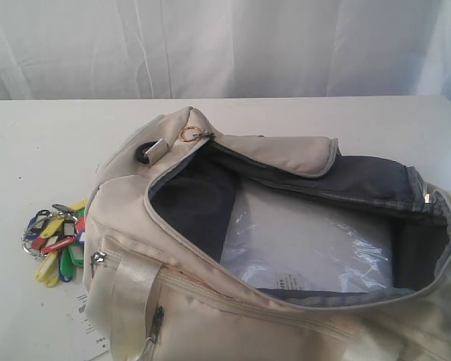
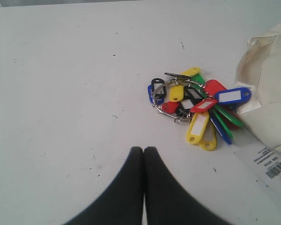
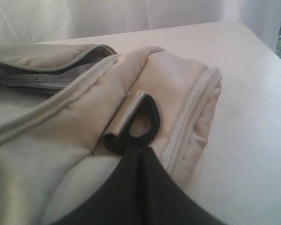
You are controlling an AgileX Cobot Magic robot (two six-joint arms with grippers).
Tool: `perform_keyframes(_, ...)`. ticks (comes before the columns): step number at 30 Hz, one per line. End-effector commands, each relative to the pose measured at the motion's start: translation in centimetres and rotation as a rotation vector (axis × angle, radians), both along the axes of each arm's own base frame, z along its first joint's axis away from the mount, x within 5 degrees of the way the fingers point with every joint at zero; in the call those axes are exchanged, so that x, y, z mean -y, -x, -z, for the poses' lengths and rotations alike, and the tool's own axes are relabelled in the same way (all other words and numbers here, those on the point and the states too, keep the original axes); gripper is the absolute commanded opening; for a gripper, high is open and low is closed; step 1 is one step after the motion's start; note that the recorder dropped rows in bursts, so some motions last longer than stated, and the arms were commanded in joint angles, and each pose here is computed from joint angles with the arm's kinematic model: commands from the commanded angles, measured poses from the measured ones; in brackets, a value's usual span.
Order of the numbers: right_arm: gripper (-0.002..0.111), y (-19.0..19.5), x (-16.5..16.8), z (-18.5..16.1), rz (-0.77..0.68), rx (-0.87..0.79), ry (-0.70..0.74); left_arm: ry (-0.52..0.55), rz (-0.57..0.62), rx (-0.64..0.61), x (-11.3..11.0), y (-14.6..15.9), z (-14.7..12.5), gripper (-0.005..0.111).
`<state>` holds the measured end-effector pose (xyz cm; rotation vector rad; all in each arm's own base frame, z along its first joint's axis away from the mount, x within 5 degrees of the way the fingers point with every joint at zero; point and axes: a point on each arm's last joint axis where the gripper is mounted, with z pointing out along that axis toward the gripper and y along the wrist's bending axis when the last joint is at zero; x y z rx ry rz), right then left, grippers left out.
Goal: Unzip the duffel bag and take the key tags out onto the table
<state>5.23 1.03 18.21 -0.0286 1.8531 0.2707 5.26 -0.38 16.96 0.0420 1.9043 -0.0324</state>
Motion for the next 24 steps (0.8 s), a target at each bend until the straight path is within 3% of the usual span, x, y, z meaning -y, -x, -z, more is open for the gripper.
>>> perform_keyframes(1, 0.000, -0.01, -0.05, -0.01, -0.013, 0.025, 0.029, 0.018, -0.005, 0.004, 0.02, 0.01, 0.04, 0.000)
perform_keyframes(9, 0.000, -0.01, -0.05, 0.00, -0.047, 0.050, 0.152, 0.018, -0.005, 0.004, 0.02, 0.01, 0.04, 0.000)
perform_keyframes(24, 0.000, 0.01, -0.11, 0.02, -0.060, 0.050, 0.154, 0.017, -0.004, 0.004, 0.02, 0.01, 0.04, 0.000)
